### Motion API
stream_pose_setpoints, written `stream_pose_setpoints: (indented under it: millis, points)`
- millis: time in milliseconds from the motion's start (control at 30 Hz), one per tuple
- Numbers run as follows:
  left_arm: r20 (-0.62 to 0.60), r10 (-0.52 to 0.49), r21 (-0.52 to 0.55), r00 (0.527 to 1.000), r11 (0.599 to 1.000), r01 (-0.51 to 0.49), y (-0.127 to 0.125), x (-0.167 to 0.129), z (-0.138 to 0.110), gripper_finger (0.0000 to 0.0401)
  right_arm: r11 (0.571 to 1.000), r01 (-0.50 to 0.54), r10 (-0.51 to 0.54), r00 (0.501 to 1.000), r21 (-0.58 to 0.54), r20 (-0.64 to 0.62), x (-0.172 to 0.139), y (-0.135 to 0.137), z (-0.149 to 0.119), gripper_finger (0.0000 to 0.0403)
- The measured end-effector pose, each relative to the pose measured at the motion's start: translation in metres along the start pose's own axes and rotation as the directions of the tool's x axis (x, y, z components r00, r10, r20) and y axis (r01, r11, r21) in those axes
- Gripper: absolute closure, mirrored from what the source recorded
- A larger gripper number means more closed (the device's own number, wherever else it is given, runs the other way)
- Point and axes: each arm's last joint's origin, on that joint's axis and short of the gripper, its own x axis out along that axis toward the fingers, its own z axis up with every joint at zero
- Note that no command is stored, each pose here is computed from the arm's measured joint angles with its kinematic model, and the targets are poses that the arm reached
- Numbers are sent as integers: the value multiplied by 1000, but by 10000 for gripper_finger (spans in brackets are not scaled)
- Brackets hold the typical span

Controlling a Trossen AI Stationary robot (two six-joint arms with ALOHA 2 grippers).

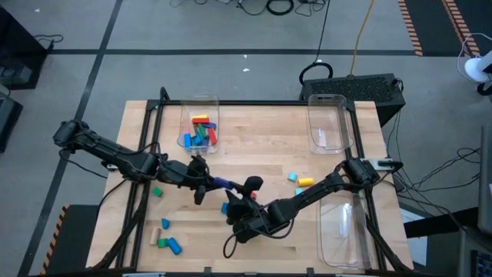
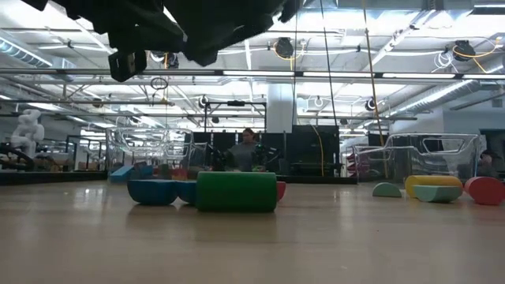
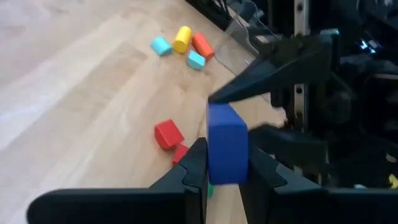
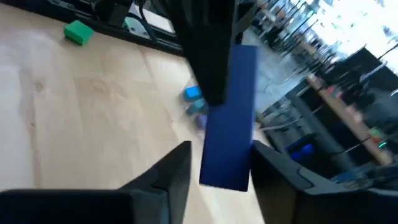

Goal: Sort blocks by size
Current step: Put the blue rectangle block into the top left transparent bin

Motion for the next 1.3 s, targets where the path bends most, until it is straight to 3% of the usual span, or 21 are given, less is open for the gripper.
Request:
stream_pose_setpoints:
  millis: [100, 333, 533, 633, 833, 1167, 1300]
  points:
    - [29, 16, 2, 999, 1000, -16, 4, -1, 6, 342, 997, -32, 34, 999, 67, -33, 3, -1, -4, 219]
    - [110, 62, 2, 992, 998, -63, 14, -4, 20, 342, 986, 0, 22, 991, 169, -130, 12, -13, -14, 143]
    - [176, 165, 42, 970, 984, -175, 32, -15, 37, 342, 980, 43, -9, 984, 193, -176, 13, -20, -20, 123]
    - [178, 301, 60, 937, 947, -316, 50, -24, 42, 342, 981, 46, -10, 982, 190, -189, 12, -21, -22, 124]
    - [87, 545, 89, 834, 830, -551, 88, -42, 45, 342, 983, 12, 28, 976, 182, -215, 13, -21, -23, 128]
    - [48, 692, 91, 720, 715, -693, 120, -58, 53, 342, 980, -40, 90, 963, 197, -254, 19, -23, -24, 128]
    - [-23, 711, 135, 703, 699, -702, 127, -62, 49, 342, 974, -67, 124, 958, 216, -258, 19, -22, -23, 128]
